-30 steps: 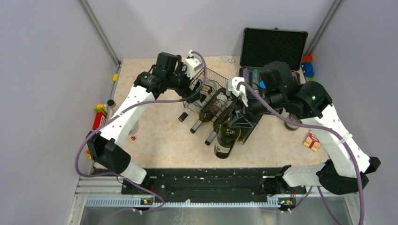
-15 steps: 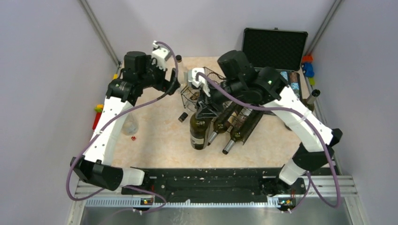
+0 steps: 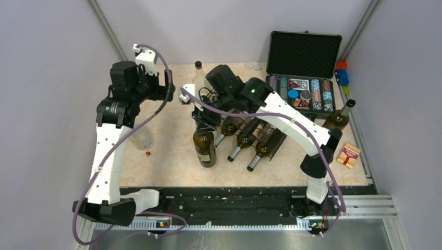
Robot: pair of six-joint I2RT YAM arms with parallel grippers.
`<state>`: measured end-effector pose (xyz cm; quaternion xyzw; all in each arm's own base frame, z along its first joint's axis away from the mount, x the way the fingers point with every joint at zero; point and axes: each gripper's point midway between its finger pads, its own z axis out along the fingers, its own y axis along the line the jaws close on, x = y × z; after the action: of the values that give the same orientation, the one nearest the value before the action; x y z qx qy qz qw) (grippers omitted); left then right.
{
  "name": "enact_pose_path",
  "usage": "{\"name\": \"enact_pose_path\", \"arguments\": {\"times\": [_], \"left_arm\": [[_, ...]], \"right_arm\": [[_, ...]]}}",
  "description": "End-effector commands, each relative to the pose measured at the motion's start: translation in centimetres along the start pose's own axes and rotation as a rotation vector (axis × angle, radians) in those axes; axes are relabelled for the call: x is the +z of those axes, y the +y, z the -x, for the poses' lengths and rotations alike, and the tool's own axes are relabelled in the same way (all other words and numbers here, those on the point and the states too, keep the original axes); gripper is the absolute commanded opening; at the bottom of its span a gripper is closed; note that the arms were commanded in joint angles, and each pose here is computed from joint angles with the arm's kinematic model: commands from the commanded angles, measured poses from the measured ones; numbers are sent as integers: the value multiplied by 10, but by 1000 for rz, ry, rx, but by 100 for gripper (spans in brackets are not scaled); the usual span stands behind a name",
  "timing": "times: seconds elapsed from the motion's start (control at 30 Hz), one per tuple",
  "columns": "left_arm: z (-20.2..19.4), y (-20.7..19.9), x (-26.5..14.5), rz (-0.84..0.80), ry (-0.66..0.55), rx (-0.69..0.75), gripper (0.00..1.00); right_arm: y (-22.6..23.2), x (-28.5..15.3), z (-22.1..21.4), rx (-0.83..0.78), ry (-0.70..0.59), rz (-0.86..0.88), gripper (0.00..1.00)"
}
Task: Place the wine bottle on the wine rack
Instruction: Place the wine bottle at the center of the board.
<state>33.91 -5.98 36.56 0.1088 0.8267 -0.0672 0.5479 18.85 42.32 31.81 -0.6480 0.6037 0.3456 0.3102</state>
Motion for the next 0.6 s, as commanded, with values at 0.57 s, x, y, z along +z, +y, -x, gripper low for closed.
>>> {"name": "enact_pose_path", "arguments": {"times": [0.57], "left_arm": [[22,10,-67,98,-56,8,99]], "right_arm": [[-5,56,23,-134,-71,-54,0]]}}
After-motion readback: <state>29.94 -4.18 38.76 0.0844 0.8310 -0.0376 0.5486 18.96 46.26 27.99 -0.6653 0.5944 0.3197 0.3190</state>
